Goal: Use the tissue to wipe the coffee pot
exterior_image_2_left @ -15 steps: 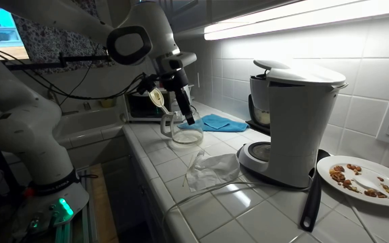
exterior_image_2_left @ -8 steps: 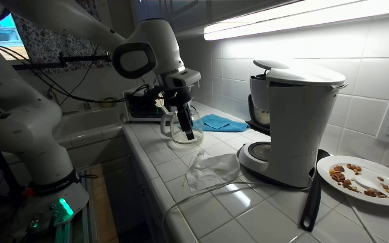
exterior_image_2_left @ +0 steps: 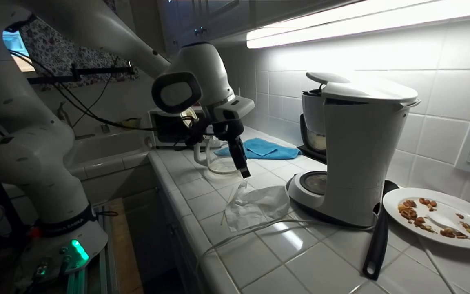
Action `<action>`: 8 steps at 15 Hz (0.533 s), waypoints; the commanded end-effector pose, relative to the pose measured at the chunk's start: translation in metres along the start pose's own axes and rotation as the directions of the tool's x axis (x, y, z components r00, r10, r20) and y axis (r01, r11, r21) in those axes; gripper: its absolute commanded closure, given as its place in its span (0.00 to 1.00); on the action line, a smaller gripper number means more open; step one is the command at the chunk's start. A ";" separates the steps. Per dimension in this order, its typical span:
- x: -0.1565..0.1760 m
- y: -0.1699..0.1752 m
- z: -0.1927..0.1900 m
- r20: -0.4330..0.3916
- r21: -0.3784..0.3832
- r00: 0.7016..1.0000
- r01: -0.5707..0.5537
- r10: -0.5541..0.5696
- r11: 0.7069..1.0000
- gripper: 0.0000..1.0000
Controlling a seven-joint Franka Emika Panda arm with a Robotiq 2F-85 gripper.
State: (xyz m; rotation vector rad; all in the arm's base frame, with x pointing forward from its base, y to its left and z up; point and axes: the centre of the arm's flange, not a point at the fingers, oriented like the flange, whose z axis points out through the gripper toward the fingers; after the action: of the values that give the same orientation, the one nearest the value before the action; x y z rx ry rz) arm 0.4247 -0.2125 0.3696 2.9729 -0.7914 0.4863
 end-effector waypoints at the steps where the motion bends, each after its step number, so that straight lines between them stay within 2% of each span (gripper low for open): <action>1: 0.012 -0.003 0.023 -0.012 0.051 1.000 -0.010 0.011 0.999 0.00; 3: 0.011 -0.005 0.033 0.051 0.000 0.999 -0.018 0.018 1.000 0.00; 8: 0.004 0.005 0.059 0.099 -0.071 0.995 -0.006 0.013 0.997 0.00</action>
State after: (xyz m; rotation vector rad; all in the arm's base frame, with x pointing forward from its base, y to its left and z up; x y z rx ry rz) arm 0.4357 -0.2187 0.3249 2.9815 -0.8069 0.3708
